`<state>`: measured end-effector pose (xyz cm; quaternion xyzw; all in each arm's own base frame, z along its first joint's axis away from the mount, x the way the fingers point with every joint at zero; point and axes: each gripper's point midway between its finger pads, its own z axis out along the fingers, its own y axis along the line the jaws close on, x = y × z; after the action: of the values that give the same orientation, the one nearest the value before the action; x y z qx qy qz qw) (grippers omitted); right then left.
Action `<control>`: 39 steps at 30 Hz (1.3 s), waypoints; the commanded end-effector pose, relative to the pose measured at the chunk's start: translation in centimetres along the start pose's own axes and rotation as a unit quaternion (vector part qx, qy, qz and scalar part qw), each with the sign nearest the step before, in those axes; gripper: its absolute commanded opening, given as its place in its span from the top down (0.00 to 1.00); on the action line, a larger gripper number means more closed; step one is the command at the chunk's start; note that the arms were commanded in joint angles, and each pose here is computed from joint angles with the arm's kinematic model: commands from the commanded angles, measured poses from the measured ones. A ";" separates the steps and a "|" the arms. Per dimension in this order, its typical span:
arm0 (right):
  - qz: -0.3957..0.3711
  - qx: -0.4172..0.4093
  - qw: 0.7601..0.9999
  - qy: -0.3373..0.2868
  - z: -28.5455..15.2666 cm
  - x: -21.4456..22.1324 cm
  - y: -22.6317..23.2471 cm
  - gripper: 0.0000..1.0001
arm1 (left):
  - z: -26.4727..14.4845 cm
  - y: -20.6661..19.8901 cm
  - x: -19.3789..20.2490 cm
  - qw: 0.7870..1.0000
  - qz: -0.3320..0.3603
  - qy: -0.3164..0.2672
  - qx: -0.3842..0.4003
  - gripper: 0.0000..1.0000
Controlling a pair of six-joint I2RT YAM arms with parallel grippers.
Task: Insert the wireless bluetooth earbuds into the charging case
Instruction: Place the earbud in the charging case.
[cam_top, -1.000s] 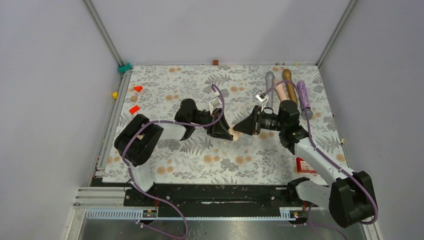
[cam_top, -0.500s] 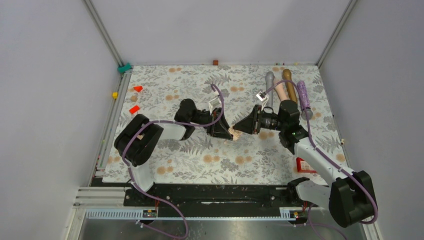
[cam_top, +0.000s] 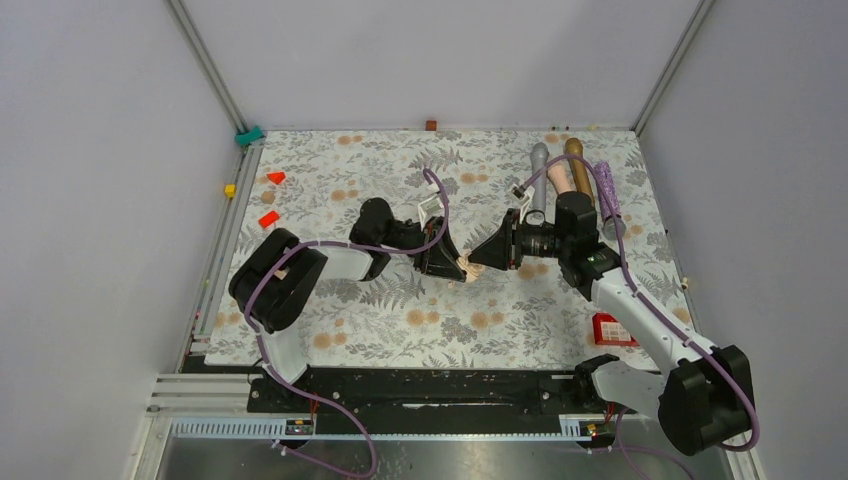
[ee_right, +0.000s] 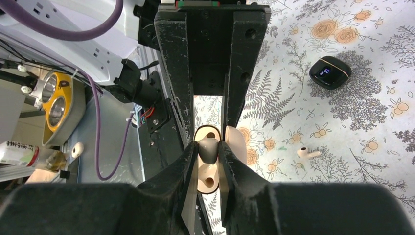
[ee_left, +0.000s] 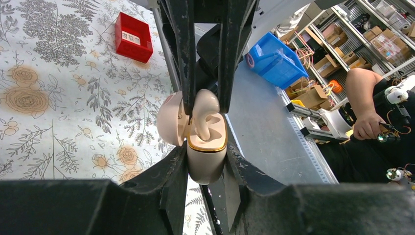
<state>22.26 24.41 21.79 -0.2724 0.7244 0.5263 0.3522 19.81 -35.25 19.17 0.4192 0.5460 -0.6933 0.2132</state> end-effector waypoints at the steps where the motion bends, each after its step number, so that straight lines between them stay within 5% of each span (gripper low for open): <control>1: -0.033 -0.021 0.999 0.023 -0.1 0.5 1.4 0.78 | -0.1 -1.0 -1.0 0.999 0.044 -0.005 0.012 1.00; 39: -0.074 -0.009 0.997 0.030 -0.5 -1.7 2.5 0.81 | -0.2 -1.0 0.3 0.998 0.065 0.010 0.024 1.00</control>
<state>21.22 24.42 23.44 -0.3350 0.7175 0.4972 0.3546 19.33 -34.90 18.89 0.4303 0.5385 -0.6933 0.2100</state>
